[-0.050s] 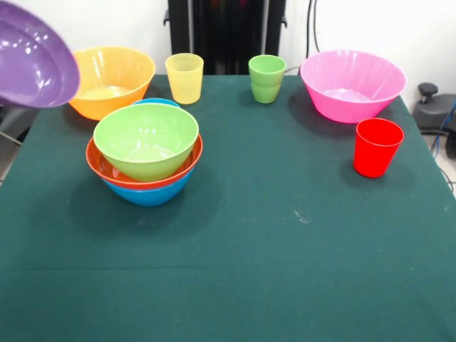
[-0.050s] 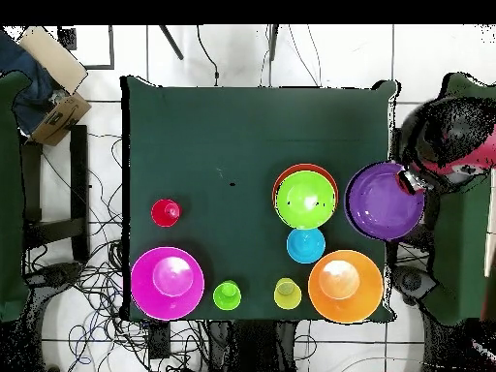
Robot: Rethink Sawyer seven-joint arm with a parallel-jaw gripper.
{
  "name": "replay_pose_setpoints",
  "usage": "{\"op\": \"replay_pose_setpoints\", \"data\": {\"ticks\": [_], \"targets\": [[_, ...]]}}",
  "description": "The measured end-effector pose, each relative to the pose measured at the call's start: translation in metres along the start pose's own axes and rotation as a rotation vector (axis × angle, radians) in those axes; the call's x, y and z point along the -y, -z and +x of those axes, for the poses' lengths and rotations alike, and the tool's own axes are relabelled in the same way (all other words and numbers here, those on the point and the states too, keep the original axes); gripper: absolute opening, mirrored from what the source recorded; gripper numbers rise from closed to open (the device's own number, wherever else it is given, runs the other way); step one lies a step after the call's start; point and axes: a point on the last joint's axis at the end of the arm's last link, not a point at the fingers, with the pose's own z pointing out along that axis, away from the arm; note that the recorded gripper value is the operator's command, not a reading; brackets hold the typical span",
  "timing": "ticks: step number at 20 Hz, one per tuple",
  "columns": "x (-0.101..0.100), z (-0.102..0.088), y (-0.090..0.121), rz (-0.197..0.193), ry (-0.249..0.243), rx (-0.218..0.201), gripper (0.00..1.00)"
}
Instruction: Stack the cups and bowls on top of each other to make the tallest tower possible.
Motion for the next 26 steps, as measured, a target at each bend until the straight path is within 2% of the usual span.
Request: {"op": "replay_pose_setpoints", "data": {"ticks": [4, 5, 8, 11, 16, 26], "targets": [[-0.018, -0.016, 0.038, -0.010, 0.013, -0.027, 0.00], [-0.021, -0.018, 0.042, -0.011, 0.014, -0.028, 0.00], [-0.030, -0.024, 0.056, -0.012, 0.024, -0.019, 0.00], [-0.037, -0.028, 0.073, -0.019, 0.028, 0.010, 0.00], [-0.043, -0.023, 0.088, -0.031, 0.027, 0.031, 0.00], [-0.058, -0.010, 0.097, -0.048, 0.034, 0.023, 0.00]]}}
